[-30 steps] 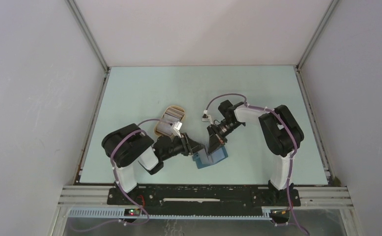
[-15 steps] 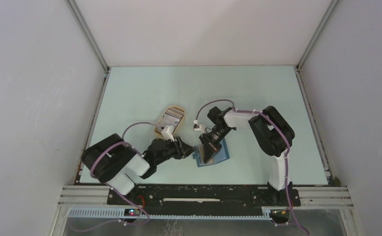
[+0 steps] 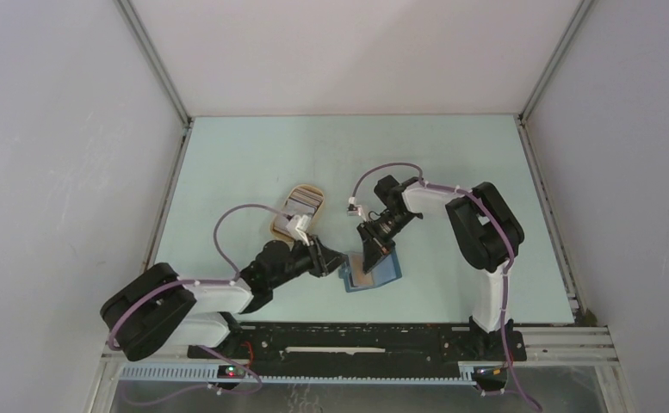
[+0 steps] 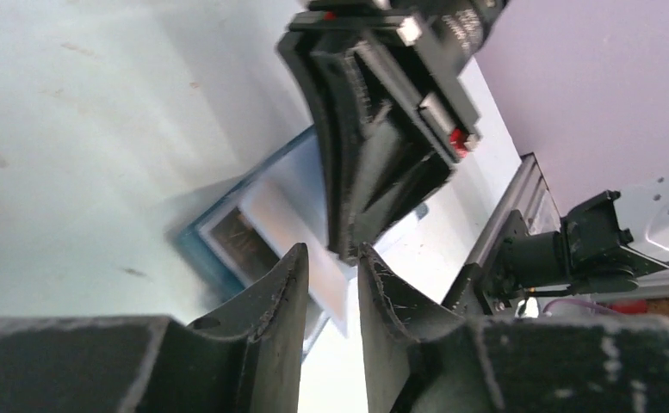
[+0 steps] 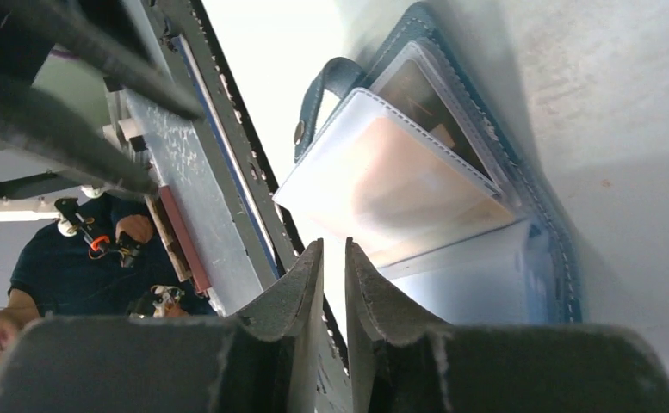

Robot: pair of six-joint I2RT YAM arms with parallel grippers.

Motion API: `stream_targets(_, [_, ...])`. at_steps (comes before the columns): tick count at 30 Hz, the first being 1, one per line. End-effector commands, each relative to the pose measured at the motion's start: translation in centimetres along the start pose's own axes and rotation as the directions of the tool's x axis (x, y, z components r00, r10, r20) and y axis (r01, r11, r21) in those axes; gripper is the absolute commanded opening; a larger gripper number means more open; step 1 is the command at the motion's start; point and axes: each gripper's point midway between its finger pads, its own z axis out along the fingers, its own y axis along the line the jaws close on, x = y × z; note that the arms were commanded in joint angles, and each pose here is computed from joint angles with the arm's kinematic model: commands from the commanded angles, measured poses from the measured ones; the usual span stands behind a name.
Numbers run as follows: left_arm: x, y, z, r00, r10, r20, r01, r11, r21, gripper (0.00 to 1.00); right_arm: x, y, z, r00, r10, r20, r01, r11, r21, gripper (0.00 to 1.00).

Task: Put the credit cards into the card holder
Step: Open the card holder at the center of the board.

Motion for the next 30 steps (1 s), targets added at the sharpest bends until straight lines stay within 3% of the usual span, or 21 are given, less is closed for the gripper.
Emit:
stream_targets(1, [-1.0,-2.5,1.5,0.998,0.061,-0.005,-0.061,0.997,0.04,0.31,-1.0,-0.4,-0.9,0.999,-0.035,0.02,0.034,0.998,0.061,0.22])
stream_targets(7, [0.8,-2.8,3.5,0.997,0.031,-0.067,-0.027,0.997,0.069,0.18,-1.2,-1.8,-1.8,0.999,0.004,0.052,-0.009,0.995,0.101,0.18])
stream_targets(11, [2.0,-2.5,5.5,0.993,0.034,-0.114,-0.028,0.998,0.057,0.15,-1.2,-2.2,-1.9,0.998,0.019,0.056,-0.025,0.995,0.102,0.16])
stream_targets(15, [3.9,1.6,5.4,0.985,0.04,-0.168,-0.058,0.993,-0.102,0.12,-1.5,-2.3,-2.9,0.997,0.004,0.078,-0.014,0.991,0.131,0.15])
stream_targets(18, [4.8,4.6,4.3,0.978,0.051,-0.202,-0.097,0.97,-0.224,0.12,-1.2,-4.1,-3.9,0.998,-0.005,0.068,-0.011,0.972,0.236,0.14])
stream_targets(23, [5.6,6.2,4.1,0.968,0.054,-0.245,-0.124,0.952,-0.279,0.1,-0.5,-5.9,-4.5,0.999,0.007,0.044,-0.021,0.949,0.315,0.14])
stream_targets(30, [3.9,4.4,3.8,0.974,0.099,-0.203,-0.144,0.965,-0.219,0.12,-1.4,-2.2,-5.6,0.99,-0.11,0.086,0.091,0.976,0.197,0.18])
